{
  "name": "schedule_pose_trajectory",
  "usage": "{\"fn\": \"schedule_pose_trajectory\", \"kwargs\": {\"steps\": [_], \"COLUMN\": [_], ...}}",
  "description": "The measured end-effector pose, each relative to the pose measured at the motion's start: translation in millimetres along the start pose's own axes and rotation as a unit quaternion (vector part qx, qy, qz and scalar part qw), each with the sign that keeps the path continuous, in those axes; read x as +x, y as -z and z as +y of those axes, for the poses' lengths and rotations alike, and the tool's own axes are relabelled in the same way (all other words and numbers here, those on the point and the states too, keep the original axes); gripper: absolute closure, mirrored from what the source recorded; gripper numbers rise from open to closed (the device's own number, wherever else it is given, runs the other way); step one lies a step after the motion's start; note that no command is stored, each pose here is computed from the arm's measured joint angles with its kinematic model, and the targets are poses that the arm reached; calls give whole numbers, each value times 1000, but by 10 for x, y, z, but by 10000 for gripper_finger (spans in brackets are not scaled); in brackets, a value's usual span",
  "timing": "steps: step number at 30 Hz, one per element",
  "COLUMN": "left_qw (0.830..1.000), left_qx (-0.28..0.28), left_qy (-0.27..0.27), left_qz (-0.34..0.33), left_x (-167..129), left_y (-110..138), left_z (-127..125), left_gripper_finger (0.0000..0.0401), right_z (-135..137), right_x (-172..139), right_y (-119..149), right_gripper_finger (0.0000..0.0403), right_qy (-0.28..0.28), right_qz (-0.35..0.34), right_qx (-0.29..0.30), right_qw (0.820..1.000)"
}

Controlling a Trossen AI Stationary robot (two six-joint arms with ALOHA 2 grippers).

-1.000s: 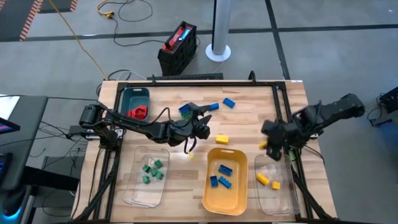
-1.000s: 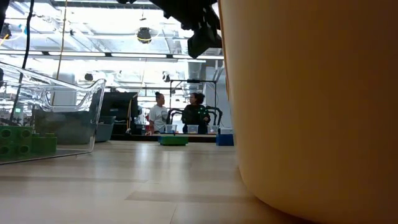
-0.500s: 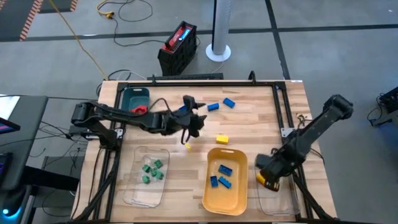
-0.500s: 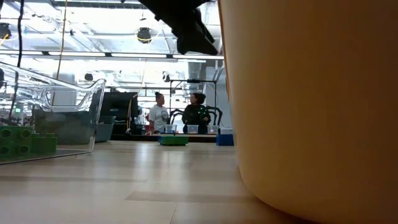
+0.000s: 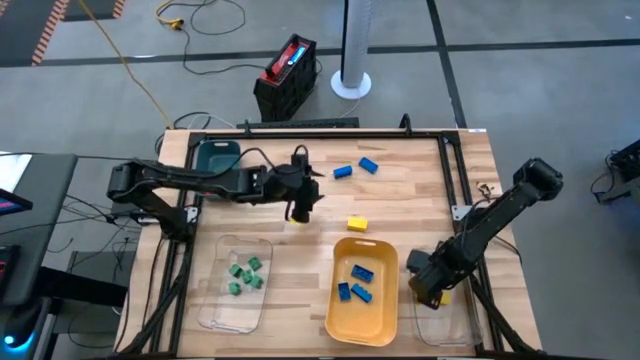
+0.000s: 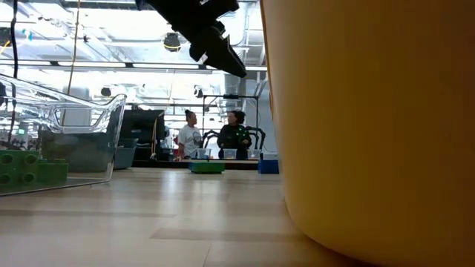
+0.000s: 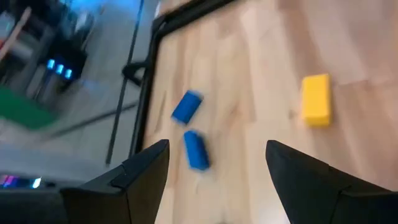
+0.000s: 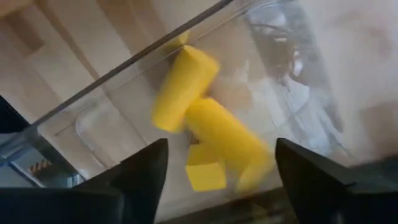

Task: Sort blocks
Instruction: Put the yellow wooden block into the right transparent bin, then put the blue game piece into the yellow bin

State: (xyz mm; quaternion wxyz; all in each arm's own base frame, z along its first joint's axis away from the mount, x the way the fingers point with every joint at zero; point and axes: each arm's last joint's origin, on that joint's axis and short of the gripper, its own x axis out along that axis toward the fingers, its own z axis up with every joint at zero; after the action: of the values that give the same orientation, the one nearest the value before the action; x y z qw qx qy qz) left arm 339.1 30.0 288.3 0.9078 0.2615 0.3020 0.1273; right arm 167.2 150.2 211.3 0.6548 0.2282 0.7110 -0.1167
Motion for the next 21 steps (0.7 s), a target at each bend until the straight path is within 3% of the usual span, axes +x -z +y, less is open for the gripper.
{"fn": "schedule_pose_trajectory", "kwargs": {"steps": [3,7,11,16,21], "left_qw": [999,995,989,983,981], "left_qx": [6,-4,-69,-164,-180], "left_qy": [1,-36,-55,-21,-12], "left_qz": [-45,-89,-117,-83,-71], "left_x": [-5,-3,-46,-130,-172], "left_y": [64,237,280,187,101], "left_z": [-122,-220,-187,-73,-25], "left_gripper_finger": [138,138,138,138,138], "right_z": [-24,-112,-307,-565,-876], "right_x": [-230,-620,-925,-1189,-1344], "right_y": [24,30,-106,-458,-991], "right_gripper_finger": [79,83,94,98,98], "right_qy": [-10,-13,26,79,115], "right_qz": [-6,-51,-127,-242,-328], "right_qx": [9,2,-2,-19,7], "right_qw": [1000,999,992,967,938]}}
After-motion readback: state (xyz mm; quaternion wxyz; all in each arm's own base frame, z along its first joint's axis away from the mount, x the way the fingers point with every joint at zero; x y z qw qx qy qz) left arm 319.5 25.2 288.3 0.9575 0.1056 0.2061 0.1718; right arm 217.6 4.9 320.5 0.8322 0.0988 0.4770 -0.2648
